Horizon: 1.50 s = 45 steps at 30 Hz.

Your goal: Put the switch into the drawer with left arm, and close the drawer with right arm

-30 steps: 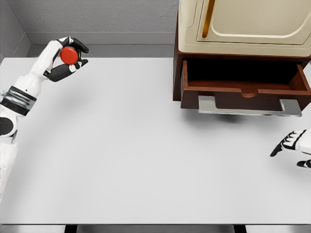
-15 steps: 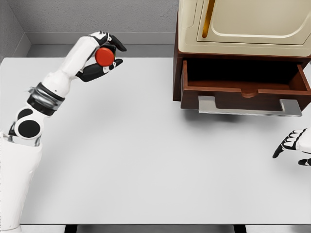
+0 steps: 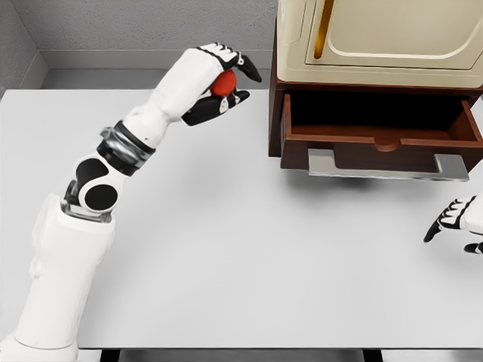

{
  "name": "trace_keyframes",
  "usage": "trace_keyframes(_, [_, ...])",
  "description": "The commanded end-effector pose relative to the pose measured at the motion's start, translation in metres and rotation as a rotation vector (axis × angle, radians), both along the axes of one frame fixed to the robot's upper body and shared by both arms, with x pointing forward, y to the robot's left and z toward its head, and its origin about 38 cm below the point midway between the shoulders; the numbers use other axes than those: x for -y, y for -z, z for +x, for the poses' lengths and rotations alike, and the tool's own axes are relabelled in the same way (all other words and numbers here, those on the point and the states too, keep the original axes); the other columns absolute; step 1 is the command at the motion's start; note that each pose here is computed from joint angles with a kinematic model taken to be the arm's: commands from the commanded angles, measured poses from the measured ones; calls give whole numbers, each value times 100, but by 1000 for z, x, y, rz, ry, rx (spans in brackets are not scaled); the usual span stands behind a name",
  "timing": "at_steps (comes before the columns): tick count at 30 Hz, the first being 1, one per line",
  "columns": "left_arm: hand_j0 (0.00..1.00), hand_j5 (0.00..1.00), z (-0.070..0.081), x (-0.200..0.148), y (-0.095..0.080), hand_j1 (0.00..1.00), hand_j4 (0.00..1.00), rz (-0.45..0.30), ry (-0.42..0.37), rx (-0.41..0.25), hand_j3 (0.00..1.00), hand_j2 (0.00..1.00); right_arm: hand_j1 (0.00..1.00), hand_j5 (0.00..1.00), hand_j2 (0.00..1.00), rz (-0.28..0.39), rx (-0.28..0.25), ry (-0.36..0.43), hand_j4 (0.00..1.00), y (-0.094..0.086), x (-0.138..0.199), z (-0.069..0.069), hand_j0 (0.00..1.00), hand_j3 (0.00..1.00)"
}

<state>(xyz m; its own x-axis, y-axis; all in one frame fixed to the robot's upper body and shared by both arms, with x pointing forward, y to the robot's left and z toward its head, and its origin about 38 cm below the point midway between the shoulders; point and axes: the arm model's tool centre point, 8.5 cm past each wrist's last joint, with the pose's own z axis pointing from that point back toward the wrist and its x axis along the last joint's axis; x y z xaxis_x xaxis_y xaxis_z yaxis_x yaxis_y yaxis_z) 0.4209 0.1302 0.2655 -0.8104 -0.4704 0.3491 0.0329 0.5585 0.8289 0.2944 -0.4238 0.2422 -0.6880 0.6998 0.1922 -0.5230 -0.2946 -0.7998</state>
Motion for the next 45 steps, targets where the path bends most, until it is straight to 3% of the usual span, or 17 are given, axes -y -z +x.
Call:
trace_keyframes(1, [43,43,-3,14,1,43,43,15,10,8,43,43,71,71,71,-10,5,-7,71,-5,-1,3,71,71])
trace_keyframes(16, [39,39,-6,58,-12,39,39,66,47,72,39,39,72,72,72,-7,17,-9,72,-8,-2,4,72,72])
trace_keyframes(37, [40,40,6,92,-3,40,40,225,31,67,40,40,73,73,73,-4,16,-8,73,-7,-2,4,73,73])
trace_keyframes(45, [41,41,1,107,4,41,41,304,43,98,41,41,73,73,73,-55,12,-36,73,-15,-3,8,73,73])
